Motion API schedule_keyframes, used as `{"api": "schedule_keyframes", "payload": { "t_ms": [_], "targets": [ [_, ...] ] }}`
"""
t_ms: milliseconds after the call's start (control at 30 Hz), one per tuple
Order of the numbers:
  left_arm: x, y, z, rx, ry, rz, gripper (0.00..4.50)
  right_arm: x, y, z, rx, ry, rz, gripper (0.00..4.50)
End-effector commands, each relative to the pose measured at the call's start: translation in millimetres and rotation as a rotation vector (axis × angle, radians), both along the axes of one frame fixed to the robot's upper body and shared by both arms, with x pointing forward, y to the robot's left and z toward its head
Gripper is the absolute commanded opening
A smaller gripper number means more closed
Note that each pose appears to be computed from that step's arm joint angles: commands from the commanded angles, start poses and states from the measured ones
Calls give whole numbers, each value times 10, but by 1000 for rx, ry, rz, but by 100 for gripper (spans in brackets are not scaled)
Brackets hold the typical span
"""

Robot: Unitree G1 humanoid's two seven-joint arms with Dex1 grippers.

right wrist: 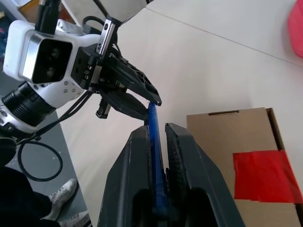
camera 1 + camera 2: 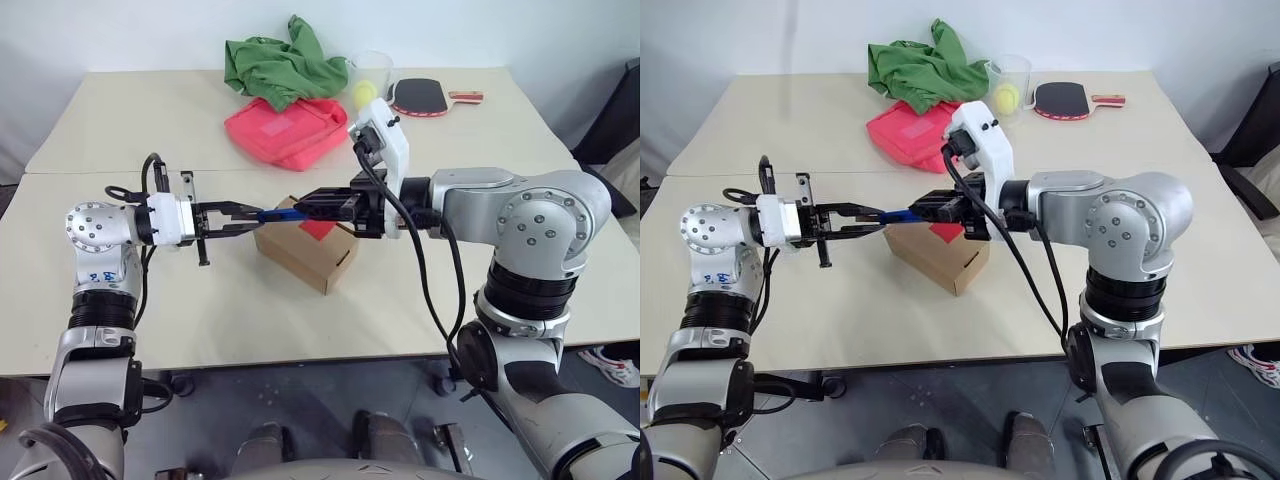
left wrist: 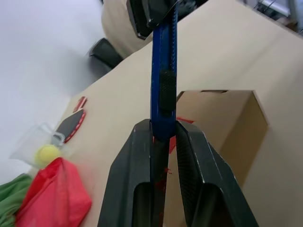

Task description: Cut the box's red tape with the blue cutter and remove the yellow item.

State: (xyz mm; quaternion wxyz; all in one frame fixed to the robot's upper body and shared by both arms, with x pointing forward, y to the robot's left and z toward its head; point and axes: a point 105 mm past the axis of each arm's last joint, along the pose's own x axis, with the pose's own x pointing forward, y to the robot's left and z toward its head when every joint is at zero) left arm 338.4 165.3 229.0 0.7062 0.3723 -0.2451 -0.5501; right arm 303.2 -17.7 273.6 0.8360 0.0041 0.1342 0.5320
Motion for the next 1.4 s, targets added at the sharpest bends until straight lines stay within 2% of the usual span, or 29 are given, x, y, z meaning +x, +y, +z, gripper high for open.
{"api": "schedule_keyframes", "payload": {
  "t_ms": [33,233,300,533,667,700,933,1067,1400],
  "targets": [
    [135,133,111,-38,-33,147,36,-102,-9,173,51,-76,35,16],
    [406,252,172,-151,78,375,36,-74,-77,216,67,-96,1,16],
    [421,256,172,-157,109,393,109,-73,-91,226,68,-101,-2,16],
    [461,305,183,-179,164,449,318,-52,-152,273,75,-112,-22,16],
    [470,406,200,-190,178,482,434,-23,-198,288,75,-121,-47,16],
    [468,420,203,-191,178,485,450,-18,-206,291,75,-122,-51,16],
    [459,565,273,-257,213,507,450,39,-304,298,60,-139,-99,16],
    [411,578,315,-309,225,447,450,87,-401,280,18,-159,-144,16],
    [276,259,56,-219,444,234,450,199,-556,260,-91,-257,-192,16]
  ]
}}
